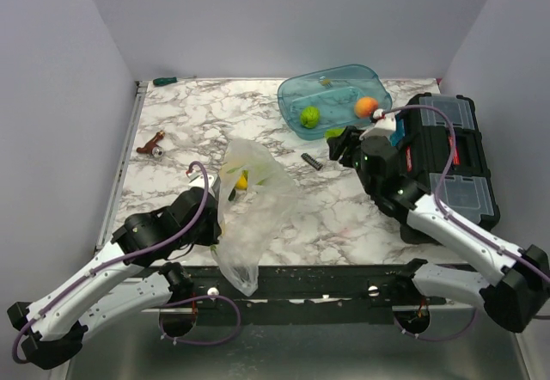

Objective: Take the fake fruits out of the plastic bag

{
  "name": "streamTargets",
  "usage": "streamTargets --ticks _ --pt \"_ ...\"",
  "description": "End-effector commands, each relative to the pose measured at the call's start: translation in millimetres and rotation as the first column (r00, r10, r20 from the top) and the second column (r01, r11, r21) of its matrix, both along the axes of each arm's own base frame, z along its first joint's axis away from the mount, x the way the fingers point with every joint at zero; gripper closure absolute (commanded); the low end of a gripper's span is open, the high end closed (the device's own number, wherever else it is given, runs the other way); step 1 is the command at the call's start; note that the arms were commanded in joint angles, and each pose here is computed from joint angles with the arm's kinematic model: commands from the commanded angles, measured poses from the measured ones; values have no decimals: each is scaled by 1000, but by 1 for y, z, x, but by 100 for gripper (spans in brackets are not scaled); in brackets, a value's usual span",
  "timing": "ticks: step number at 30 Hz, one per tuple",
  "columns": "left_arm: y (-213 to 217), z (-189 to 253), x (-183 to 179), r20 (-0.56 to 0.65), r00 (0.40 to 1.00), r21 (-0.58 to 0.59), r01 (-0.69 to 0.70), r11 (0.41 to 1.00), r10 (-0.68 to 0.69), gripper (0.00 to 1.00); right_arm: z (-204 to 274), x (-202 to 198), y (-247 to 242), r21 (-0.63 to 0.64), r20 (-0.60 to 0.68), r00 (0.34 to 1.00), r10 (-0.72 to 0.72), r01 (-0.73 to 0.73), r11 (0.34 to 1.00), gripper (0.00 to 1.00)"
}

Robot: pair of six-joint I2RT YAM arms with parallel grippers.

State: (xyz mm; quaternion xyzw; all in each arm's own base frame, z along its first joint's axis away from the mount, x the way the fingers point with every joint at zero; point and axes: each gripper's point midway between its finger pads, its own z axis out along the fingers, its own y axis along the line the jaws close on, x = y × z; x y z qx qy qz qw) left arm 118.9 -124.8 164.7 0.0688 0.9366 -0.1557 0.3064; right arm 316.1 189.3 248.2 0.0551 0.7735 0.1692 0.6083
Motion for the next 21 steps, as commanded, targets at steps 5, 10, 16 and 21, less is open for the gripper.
streamTargets --ticks 5,10,16,21 --pt "4 3 0 21 1000 -11 -19 1000 20 100 -38 99 -22 -85 -170 977 -127 114 990 99" --pt "4 6 0 30 999 -22 -18 1000 19 100 -70 159 -28 -163 -267 942 -202 162 973 99" --pt "3 5 0 28 999 -20 -14 1000 15 100 -114 212 -29 -280 -368 888 -274 175 944 99" --pt "5 6 0 33 999 -25 -23 999 24 100 -150 235 -22 -330 -419 864 -279 141 933 99"
